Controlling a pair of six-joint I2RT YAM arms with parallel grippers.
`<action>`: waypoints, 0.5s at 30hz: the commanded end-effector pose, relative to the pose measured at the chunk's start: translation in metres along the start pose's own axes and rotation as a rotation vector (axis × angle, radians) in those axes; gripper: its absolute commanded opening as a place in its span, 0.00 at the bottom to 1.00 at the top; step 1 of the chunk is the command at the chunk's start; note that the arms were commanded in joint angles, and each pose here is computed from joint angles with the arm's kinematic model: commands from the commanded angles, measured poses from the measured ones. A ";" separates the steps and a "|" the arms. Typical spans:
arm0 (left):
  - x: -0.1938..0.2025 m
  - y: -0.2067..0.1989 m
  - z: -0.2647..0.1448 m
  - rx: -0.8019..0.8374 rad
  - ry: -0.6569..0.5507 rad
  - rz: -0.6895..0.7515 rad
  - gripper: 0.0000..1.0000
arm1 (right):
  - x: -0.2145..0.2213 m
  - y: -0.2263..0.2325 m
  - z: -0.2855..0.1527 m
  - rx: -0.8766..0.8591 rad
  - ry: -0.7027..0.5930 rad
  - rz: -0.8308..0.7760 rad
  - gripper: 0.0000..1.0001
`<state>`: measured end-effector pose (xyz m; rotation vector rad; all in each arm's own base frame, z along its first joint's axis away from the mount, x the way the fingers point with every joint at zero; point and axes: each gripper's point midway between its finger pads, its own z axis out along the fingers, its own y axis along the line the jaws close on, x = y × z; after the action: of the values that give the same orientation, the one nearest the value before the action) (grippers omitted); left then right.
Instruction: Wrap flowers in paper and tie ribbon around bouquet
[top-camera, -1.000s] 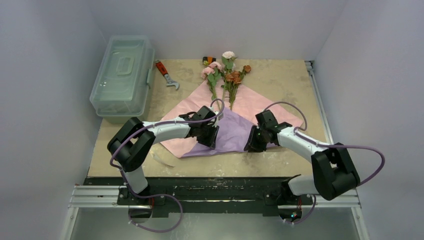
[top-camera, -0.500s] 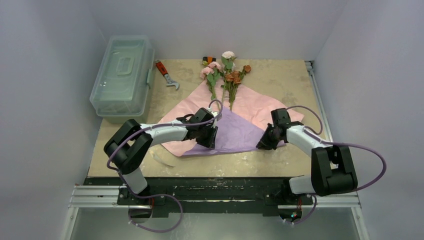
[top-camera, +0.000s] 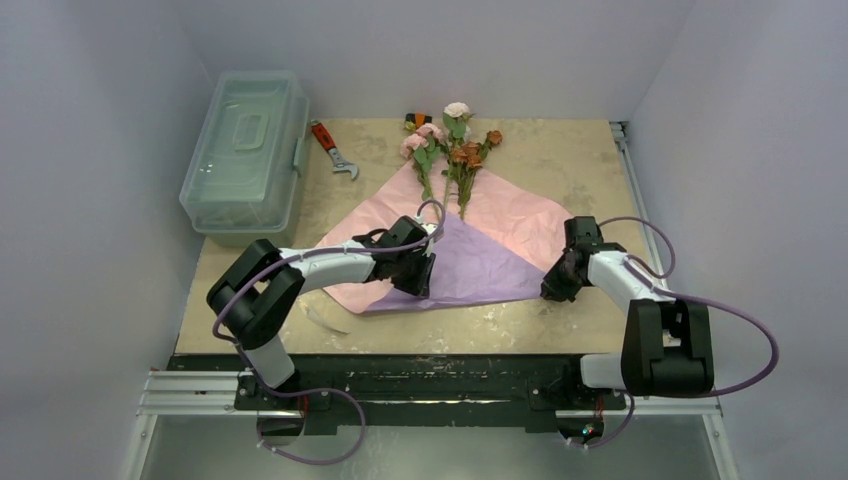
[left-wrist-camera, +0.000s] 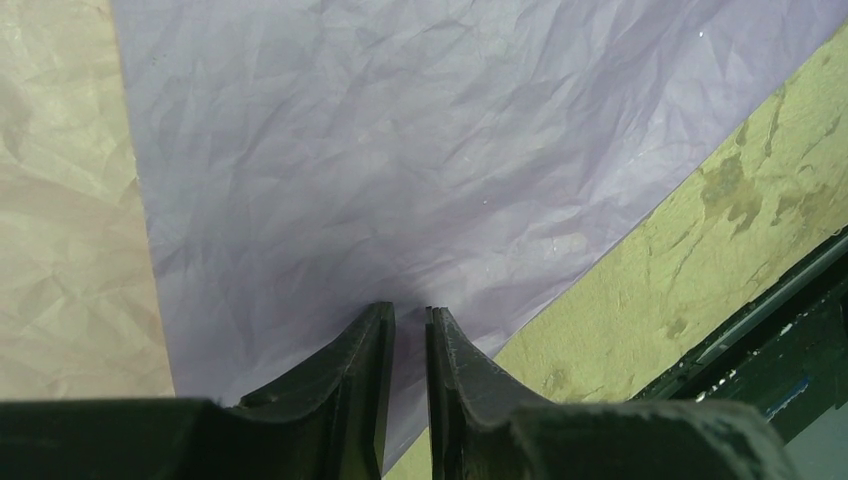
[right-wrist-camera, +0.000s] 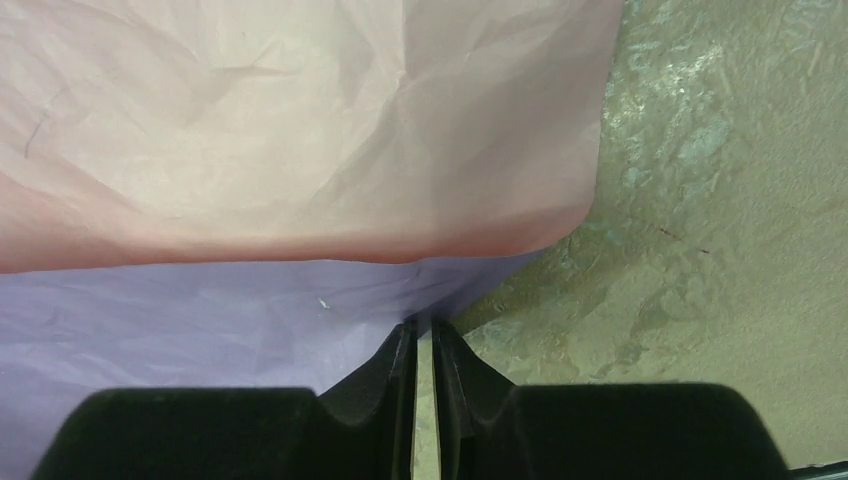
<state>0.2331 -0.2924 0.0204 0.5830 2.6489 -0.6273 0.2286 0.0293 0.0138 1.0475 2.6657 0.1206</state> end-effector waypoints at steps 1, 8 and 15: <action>0.002 0.003 -0.011 -0.047 0.016 0.014 0.24 | -0.011 -0.013 0.001 0.071 -0.044 -0.023 0.17; -0.036 -0.028 -0.025 0.015 -0.040 0.029 0.34 | -0.005 -0.005 0.008 0.028 0.006 -0.068 0.14; -0.033 -0.064 -0.012 0.081 0.002 0.111 0.33 | -0.007 0.000 0.008 -0.001 -0.002 -0.092 0.13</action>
<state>0.2425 -0.3258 0.0644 0.6400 2.5924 -0.6474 0.2310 0.0284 0.0129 0.9579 2.7150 0.1218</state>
